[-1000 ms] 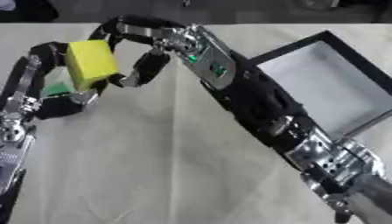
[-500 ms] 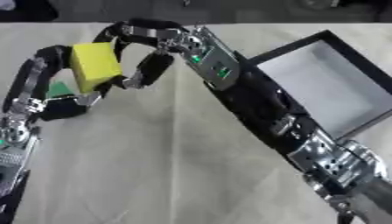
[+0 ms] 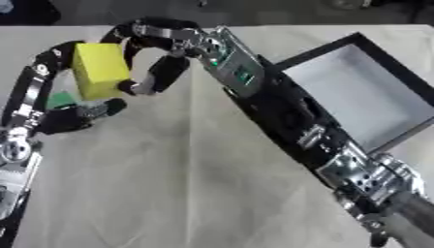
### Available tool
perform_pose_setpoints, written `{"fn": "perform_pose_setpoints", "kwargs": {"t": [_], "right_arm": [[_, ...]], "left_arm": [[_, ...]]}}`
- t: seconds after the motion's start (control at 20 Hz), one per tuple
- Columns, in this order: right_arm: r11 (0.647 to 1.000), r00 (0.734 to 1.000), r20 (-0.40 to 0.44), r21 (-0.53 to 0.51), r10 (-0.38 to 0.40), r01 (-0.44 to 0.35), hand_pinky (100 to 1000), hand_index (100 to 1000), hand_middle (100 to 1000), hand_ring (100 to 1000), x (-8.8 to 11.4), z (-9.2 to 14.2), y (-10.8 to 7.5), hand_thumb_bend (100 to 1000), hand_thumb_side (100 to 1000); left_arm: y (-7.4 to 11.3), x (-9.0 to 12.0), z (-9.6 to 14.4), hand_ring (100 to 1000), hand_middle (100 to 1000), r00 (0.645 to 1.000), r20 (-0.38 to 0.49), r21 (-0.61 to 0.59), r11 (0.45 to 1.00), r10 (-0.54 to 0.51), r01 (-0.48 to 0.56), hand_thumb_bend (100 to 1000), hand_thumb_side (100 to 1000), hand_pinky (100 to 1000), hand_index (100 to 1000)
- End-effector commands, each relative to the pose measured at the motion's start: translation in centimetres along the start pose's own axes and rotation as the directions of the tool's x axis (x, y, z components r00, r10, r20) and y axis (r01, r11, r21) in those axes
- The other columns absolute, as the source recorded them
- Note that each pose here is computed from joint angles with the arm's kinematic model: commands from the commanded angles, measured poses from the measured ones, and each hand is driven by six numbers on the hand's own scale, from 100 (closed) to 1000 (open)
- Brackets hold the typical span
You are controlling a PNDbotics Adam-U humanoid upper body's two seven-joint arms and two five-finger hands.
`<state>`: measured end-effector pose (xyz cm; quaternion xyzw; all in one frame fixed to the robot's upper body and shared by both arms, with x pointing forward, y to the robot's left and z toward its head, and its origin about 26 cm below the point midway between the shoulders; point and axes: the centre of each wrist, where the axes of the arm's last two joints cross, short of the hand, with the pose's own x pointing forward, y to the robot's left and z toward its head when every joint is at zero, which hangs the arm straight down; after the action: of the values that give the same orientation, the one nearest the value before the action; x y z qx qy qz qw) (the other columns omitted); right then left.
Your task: Pick up the objects with one hand, pass them to the other hand, and then place them into the box on the other side of the table.
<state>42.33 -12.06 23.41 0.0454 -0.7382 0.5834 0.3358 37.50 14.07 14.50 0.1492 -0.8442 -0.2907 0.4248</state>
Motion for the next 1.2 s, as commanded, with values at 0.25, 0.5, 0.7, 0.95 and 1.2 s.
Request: {"fn": "perform_pose_setpoints", "kwargs": {"t": [0.25, 0.5, 0.7, 0.95, 1.2], "right_arm": [[0.998, 0.999, 0.009, -0.049, 0.042, -0.041, 843, 563, 544, 629, 0.9, 1.0, -2.3, 151, 100], [0.994, 0.998, 0.0, -0.095, 0.062, -0.062, 839, 565, 543, 629, 1.3, 3.1, -4.3, 156, 100], [0.98, 0.996, -0.039, -0.181, 0.075, -0.081, 839, 573, 550, 630, 1.9, 7.3, -7.1, 159, 100], [0.942, 0.981, -0.161, -0.299, 0.109, -0.154, 830, 569, 541, 638, 1.5, 14.4, -9.7, 195, 100], [0.903, 0.935, -0.333, -0.353, 0.123, -0.245, 826, 567, 538, 640, -0.3, 20.8, -9.6, 217, 113]], "left_arm": [[0.7, -0.3, 0.1, 826, 710, 0.996, -0.021, 0.021, 0.996, -0.09, 0.091, 1000, 594, 904, 881], [1.6, -1.7, 1.1, 816, 700, 0.989, -0.079, 0.041, 0.991, -0.125, 0.129, 953, 516, 890, 873], [2.8, -2.8, 2.0, 804, 681, 0.983, -0.122, 0.073, 0.987, -0.134, 0.144, 868, 479, 880, 847], [4.2, -3.5, 2.7, 803, 671, 0.981, -0.14, 0.087, 0.986, -0.132, 0.145, 822, 447, 876, 832], [5.5, -3.7, 3.2, 804, 671, 0.978, -0.146, 0.098, 0.982, -0.148, 0.163, 817, 436, 878, 827]]}}
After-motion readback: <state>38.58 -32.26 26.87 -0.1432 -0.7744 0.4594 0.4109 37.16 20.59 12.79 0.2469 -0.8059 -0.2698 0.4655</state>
